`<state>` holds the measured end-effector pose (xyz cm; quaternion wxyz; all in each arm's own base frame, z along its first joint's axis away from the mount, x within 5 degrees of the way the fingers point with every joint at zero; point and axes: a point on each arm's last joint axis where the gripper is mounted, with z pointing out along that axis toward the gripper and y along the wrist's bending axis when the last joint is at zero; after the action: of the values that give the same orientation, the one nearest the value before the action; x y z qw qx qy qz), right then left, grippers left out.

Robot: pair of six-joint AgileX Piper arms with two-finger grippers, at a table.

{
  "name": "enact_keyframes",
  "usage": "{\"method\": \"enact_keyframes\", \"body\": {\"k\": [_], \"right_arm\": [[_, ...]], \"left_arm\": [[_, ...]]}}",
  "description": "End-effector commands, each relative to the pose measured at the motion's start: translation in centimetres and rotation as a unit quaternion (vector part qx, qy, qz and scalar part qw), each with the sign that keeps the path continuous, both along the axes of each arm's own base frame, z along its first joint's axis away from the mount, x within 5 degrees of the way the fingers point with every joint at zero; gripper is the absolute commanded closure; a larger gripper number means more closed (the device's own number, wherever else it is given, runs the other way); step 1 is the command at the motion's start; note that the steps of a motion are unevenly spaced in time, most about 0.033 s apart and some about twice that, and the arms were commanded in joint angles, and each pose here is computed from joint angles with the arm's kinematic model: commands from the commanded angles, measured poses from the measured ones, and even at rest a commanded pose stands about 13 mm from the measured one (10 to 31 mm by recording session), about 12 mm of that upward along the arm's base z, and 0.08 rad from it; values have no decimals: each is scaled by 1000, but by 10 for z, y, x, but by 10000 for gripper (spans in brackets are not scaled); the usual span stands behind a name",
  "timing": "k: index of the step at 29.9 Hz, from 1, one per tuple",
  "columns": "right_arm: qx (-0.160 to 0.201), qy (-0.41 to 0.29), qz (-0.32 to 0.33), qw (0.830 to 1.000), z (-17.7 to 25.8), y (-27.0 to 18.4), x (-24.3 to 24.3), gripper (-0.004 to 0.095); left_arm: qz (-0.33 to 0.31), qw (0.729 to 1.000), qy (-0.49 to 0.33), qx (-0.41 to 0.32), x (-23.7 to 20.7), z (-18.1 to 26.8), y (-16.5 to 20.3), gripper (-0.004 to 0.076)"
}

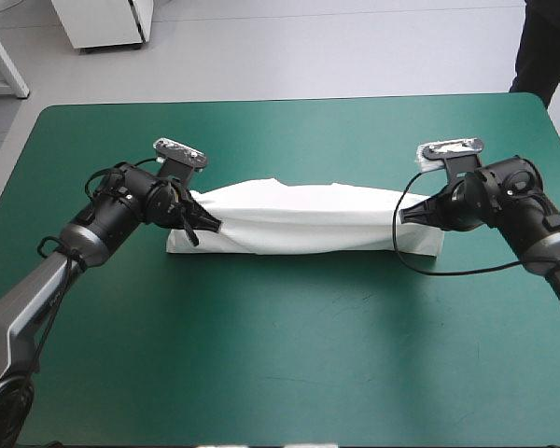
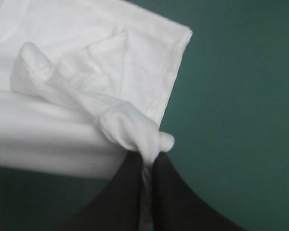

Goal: Fold the cloth

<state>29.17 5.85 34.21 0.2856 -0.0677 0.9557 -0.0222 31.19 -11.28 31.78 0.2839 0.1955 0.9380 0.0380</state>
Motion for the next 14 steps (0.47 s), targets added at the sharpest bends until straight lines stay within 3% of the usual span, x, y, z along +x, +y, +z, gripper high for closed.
{"method": "enact_keyframes", "body": {"k": [1,14], "right_arm": [[1,-64,-7,998,13,-10,18,927],[47,-71,-3,996,-17,9,104,927]], "left_arm": [[22,996,-81,-23,18,27,14,733],[26,992,-116,-39,110,12,-9,733]]}}
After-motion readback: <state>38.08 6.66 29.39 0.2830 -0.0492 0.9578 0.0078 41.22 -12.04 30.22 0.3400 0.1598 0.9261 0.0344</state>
